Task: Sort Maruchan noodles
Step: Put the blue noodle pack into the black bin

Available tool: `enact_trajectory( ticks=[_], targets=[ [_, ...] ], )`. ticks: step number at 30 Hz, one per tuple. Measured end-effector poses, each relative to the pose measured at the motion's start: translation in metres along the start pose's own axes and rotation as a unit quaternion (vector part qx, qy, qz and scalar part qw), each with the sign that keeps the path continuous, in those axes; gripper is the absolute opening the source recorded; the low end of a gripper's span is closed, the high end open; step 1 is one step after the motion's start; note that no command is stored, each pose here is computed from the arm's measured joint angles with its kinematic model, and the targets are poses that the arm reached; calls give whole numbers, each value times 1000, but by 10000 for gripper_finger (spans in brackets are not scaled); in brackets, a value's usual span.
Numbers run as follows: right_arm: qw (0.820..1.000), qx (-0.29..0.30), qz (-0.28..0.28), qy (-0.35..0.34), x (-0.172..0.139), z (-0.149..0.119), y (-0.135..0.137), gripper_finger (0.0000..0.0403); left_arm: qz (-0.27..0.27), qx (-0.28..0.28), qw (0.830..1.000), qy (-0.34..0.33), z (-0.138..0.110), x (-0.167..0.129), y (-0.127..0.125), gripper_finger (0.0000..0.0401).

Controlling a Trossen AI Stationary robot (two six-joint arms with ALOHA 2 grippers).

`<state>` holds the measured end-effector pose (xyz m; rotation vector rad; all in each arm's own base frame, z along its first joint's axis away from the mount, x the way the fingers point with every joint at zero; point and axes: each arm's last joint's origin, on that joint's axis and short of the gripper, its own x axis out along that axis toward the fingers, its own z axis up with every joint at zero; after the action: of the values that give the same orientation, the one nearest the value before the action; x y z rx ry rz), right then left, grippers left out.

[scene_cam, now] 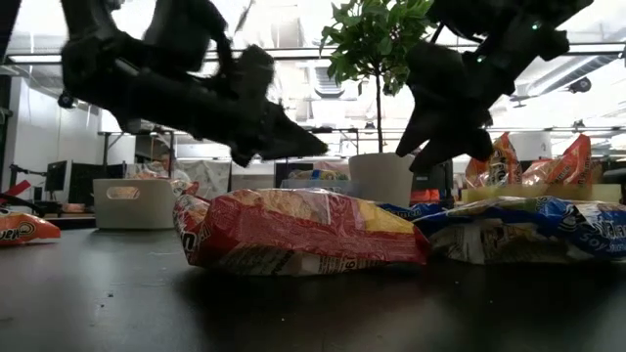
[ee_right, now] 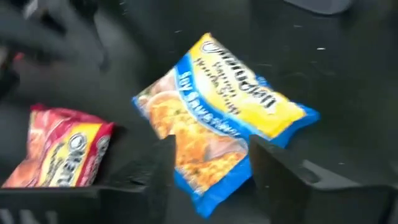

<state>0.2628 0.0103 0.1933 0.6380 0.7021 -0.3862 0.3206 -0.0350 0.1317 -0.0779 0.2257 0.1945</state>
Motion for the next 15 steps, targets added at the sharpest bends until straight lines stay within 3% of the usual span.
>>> enact_trajectory(
  ticks=[8, 15],
  targets=[
    [999, 28, -20, 9, 6, 0, -7, 287, -3, 44, 997, 67, -19, 31, -8, 0],
    [997, 44, -50, 34, 26, -8, -13, 327, 9, 56, 987, 149, -35, 30, -5, 0]
  ],
)
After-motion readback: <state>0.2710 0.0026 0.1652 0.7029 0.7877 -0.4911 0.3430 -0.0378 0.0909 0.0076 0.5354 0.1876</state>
